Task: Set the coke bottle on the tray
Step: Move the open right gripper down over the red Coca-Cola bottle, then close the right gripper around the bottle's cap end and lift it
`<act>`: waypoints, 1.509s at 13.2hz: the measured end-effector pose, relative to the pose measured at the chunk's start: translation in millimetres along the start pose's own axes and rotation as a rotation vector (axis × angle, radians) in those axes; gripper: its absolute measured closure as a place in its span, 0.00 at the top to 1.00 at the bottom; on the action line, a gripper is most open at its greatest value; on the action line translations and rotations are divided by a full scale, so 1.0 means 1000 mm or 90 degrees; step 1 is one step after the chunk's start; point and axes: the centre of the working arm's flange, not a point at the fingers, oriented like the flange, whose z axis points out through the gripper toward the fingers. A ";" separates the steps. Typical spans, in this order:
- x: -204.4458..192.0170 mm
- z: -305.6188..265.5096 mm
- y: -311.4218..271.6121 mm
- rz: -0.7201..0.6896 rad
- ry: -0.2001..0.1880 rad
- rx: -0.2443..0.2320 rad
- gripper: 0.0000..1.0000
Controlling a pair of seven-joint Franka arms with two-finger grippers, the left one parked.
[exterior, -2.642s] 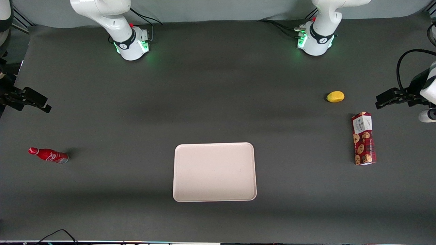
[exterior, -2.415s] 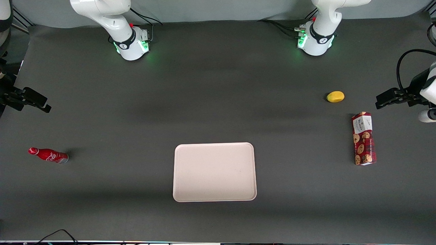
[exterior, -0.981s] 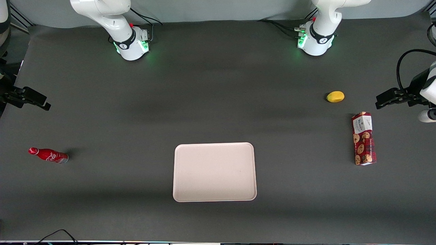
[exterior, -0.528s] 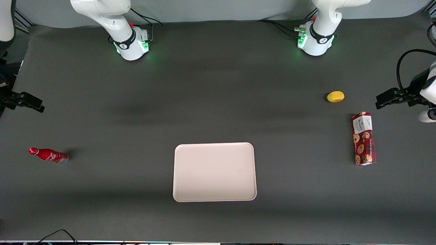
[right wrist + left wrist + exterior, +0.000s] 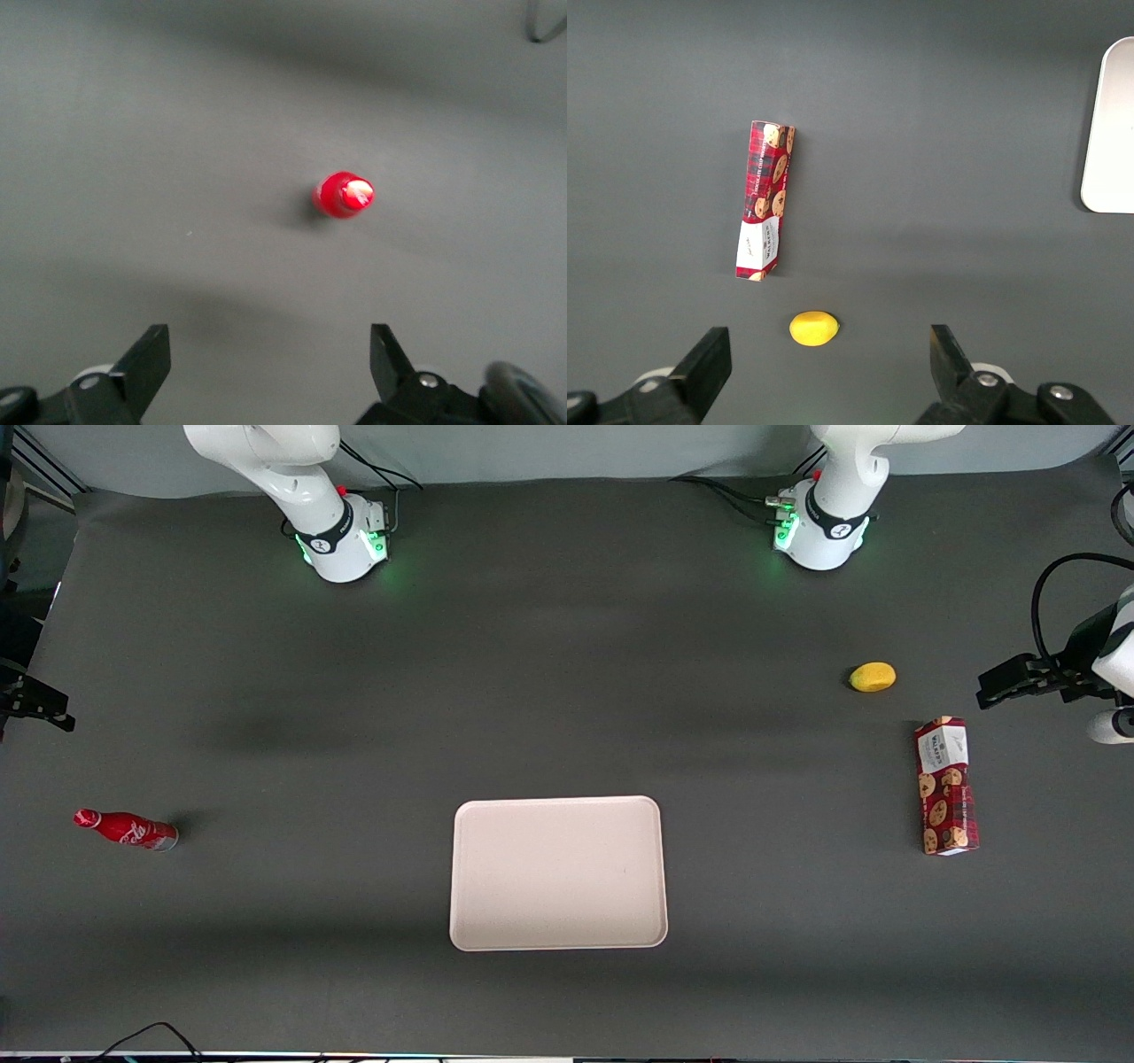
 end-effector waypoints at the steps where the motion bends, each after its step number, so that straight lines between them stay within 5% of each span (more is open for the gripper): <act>1: -0.005 0.020 0.017 -0.025 0.019 0.023 1.00; 4: -0.012 0.073 0.049 -0.055 0.030 0.042 1.00; 7: 0.005 0.089 0.062 -0.060 0.037 -0.006 1.00; 11: 0.024 0.109 0.071 -0.067 0.027 -0.022 1.00; 20: 0.049 0.152 0.071 -0.063 -0.001 0.022 1.00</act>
